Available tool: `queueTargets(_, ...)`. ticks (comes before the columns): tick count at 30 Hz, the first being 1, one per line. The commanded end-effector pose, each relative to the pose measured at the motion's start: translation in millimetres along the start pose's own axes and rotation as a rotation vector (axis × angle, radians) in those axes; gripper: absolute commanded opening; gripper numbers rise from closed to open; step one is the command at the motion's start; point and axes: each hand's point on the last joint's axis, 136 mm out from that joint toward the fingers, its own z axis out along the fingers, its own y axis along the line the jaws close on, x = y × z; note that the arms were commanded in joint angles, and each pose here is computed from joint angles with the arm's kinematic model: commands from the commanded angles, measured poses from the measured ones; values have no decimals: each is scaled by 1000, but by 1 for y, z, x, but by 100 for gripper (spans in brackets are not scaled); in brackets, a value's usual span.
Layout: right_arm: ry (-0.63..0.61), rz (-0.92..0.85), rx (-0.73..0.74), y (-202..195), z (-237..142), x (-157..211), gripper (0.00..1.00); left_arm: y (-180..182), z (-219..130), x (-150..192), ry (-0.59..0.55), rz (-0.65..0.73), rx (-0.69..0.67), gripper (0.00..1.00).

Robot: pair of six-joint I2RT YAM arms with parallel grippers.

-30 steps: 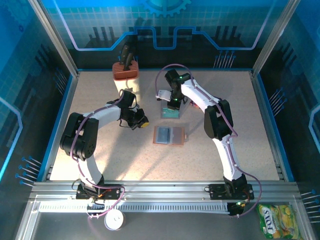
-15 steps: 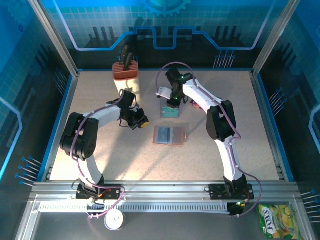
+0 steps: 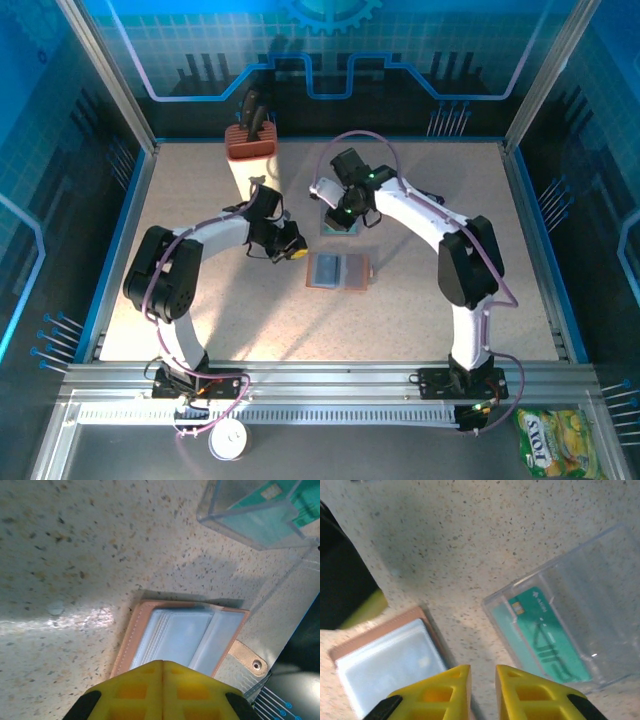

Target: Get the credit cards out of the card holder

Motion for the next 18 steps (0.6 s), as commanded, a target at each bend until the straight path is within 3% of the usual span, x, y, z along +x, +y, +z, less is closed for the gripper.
queueTargets(1,-138,208,-47,15,-15,-17,22,-2,6,13,36,-3,15,7)
queueTargets(10,-204,494,-172,42,-15,0,22,11,24,37,79,6,-29,7)
queueTargets(18,-151,660,-205,54,-1,24,20,22,25,45,69,-9,-53,6)
